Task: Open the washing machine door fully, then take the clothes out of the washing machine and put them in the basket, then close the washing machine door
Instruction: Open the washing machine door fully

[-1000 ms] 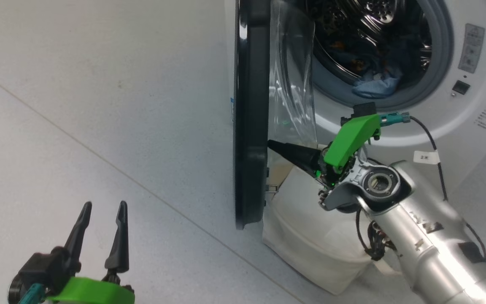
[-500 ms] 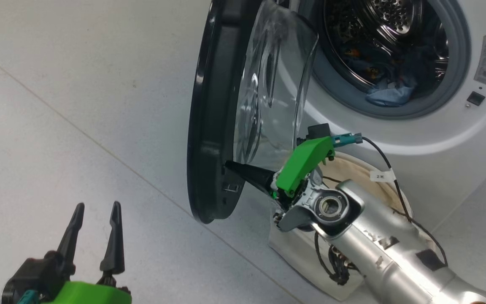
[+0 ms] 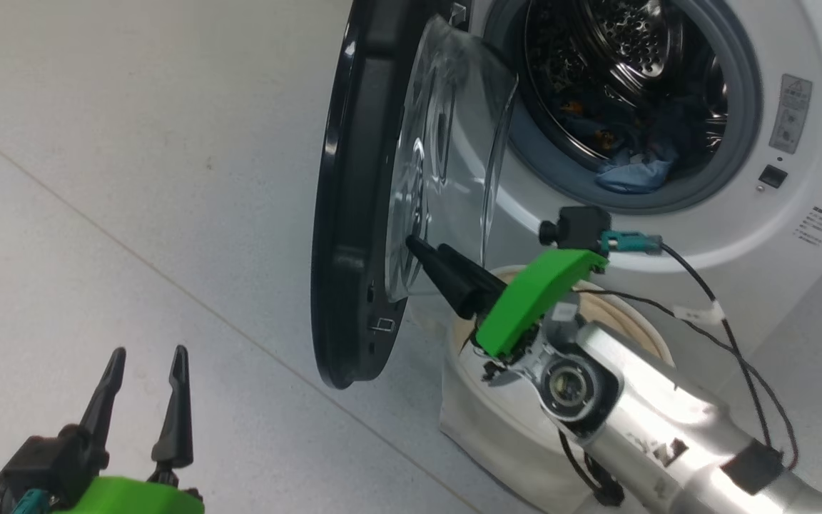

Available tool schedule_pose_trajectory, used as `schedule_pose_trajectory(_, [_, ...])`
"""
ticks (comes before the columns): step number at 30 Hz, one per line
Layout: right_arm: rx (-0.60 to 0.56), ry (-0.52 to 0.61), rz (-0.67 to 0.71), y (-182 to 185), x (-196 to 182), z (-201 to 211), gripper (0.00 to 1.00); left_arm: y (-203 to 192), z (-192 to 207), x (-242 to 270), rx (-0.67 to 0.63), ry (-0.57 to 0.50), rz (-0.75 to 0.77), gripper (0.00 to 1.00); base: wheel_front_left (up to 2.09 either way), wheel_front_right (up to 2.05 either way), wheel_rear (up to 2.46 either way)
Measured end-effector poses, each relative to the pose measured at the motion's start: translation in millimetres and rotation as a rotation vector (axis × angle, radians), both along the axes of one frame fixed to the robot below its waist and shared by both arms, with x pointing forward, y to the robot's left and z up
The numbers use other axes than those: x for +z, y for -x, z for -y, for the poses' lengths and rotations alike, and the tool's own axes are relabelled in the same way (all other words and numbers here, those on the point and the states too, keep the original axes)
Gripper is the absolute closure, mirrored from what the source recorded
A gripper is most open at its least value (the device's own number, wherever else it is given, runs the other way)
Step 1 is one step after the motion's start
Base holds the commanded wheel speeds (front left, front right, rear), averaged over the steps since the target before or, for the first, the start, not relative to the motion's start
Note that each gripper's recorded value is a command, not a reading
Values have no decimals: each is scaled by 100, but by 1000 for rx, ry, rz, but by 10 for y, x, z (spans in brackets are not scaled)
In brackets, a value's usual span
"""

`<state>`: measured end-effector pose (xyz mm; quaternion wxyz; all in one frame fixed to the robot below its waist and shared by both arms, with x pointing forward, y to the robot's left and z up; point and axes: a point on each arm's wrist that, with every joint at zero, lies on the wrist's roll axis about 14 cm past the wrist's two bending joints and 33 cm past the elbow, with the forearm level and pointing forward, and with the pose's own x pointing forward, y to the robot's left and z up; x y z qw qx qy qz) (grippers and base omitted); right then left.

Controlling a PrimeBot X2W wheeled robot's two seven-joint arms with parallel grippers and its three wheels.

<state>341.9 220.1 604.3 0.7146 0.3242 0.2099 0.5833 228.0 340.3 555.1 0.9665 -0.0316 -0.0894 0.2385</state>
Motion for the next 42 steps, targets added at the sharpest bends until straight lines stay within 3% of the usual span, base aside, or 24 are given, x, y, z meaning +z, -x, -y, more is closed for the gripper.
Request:
schedule_pose_trajectory(10, [-162,95,351,-107,-352,595,0,-35,-5,61,-38,-22,0,0,0,0,0])
schedule_pose_trajectory(18, [-303,113,506,-240,-333,1038,0,-98,10,90,-70,-25,-1,0,0,0,0])
schedule_pose_trajectory(31, [-491,176,597,-270,-480,1585,0,-258,130,34,-125,-13,-20,0,0,0,0])
schedule_pose_trajectory(42, [-513,187,649,-235,-415,1603,0,-326,191,-9,-147,-11,-36,0,0,0,0])
